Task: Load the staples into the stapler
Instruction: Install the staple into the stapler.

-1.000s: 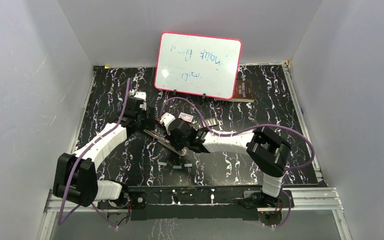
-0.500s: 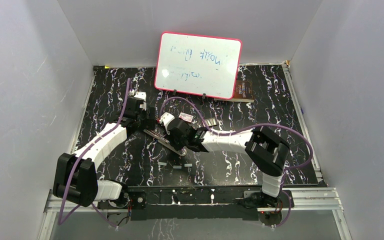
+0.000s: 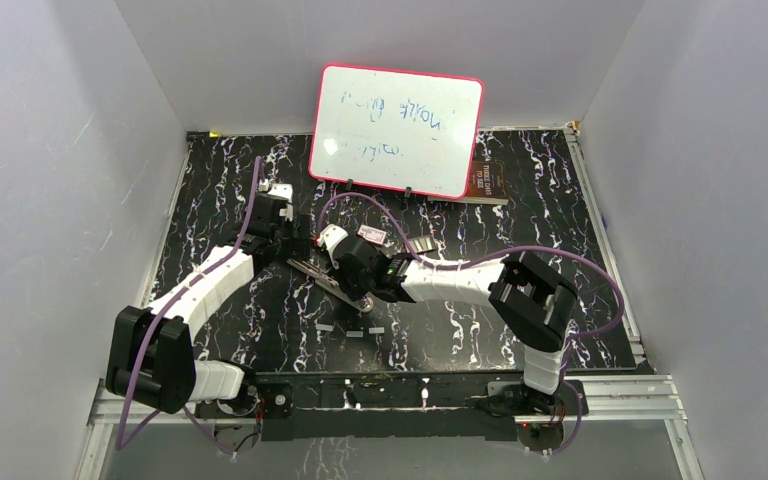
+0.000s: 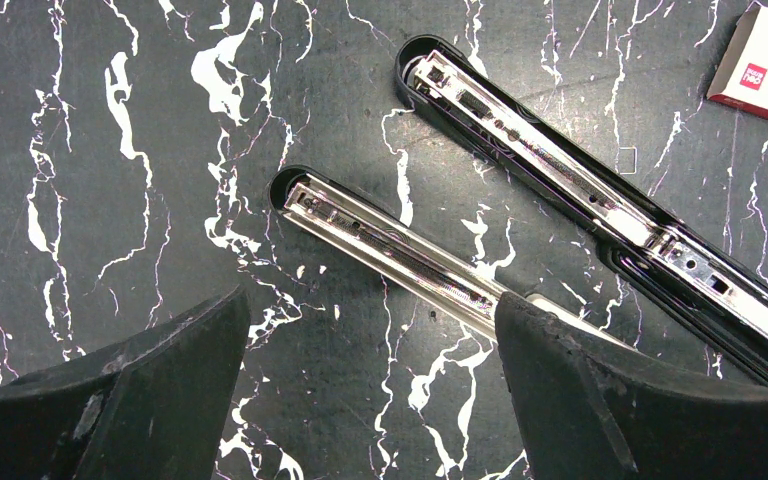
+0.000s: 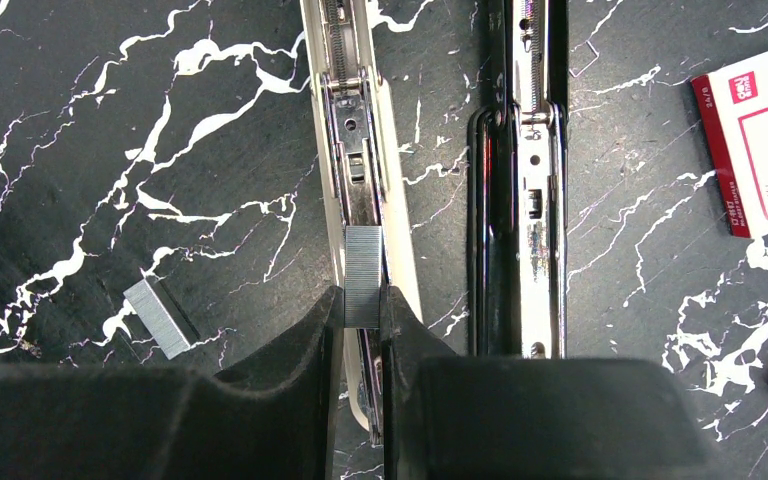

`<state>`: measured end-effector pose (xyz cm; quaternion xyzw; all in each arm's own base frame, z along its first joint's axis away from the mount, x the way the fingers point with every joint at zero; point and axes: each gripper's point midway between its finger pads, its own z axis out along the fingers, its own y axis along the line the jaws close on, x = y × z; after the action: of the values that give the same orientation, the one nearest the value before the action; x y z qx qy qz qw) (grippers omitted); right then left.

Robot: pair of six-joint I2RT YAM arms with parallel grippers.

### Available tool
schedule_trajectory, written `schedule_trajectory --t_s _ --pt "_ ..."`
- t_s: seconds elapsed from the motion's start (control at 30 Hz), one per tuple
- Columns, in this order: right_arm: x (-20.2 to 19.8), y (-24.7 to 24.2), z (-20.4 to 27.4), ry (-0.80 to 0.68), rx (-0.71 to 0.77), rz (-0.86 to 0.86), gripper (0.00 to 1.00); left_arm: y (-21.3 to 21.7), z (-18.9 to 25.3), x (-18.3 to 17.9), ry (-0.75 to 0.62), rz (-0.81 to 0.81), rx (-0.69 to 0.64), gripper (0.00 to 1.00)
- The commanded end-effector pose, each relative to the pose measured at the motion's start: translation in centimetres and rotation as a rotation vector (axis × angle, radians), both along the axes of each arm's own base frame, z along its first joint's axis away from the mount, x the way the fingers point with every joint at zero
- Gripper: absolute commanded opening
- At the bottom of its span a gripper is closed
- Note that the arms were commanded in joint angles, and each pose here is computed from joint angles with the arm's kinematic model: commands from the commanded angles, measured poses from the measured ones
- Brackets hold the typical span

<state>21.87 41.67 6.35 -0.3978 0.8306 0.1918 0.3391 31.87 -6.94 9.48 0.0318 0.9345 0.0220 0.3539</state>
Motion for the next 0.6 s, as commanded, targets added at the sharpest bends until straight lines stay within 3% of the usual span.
schedule_trajectory --t_s 0.0,0.57 --pt "0.38 -0.04 0.63 0.002 -0.015 -0.016 0.00 0.18 0.58 -0.42 -0.016 -0.005 0.006 0.91" --pt "-0.14 -0.96 0.42 0.024 -0.072 -0.001 0.00 0.15 0.67 -0.38 -0.020 -0.007 0.006 0.91"
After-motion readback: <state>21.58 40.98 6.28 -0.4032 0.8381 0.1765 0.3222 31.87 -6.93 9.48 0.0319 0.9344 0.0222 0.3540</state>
